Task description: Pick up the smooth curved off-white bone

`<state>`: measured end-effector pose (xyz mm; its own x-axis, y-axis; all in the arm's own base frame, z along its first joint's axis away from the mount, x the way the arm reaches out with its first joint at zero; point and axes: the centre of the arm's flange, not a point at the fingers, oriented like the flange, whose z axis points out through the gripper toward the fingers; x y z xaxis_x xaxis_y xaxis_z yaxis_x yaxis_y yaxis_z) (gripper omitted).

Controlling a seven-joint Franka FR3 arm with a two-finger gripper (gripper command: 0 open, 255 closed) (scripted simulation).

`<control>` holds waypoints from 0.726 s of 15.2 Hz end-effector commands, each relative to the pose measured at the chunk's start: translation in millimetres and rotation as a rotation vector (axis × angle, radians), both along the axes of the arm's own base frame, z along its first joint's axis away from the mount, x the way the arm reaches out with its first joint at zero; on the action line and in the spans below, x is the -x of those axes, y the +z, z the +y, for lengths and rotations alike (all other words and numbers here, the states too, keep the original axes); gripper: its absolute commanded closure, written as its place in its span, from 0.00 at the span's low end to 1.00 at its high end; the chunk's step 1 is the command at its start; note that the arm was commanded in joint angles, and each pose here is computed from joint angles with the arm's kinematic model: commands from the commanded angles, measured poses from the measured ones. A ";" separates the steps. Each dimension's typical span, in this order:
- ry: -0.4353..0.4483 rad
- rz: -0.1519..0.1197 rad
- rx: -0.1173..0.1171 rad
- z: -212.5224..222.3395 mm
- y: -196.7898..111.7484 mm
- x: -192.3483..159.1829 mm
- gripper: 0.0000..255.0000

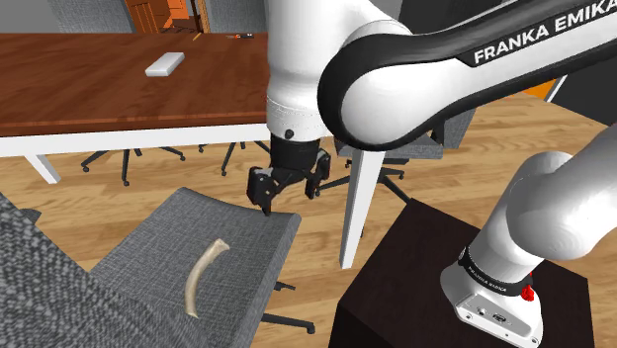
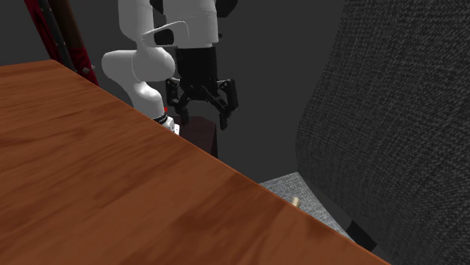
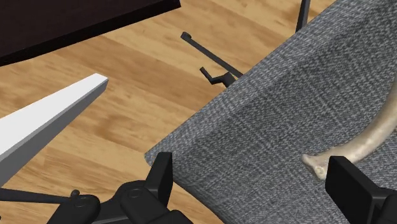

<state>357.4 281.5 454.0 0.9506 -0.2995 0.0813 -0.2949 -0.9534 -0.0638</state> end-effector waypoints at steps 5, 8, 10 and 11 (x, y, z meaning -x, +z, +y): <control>-0.065 0.003 -0.001 66.2 -39.3 -24.2 0.00; -0.096 0.005 0.001 98.5 -59.0 -37.6 0.00; -0.117 0.006 0.001 119.8 -72.2 -47.1 0.00; -0.127 0.007 0.002 130.4 -78.7 -52.0 0.00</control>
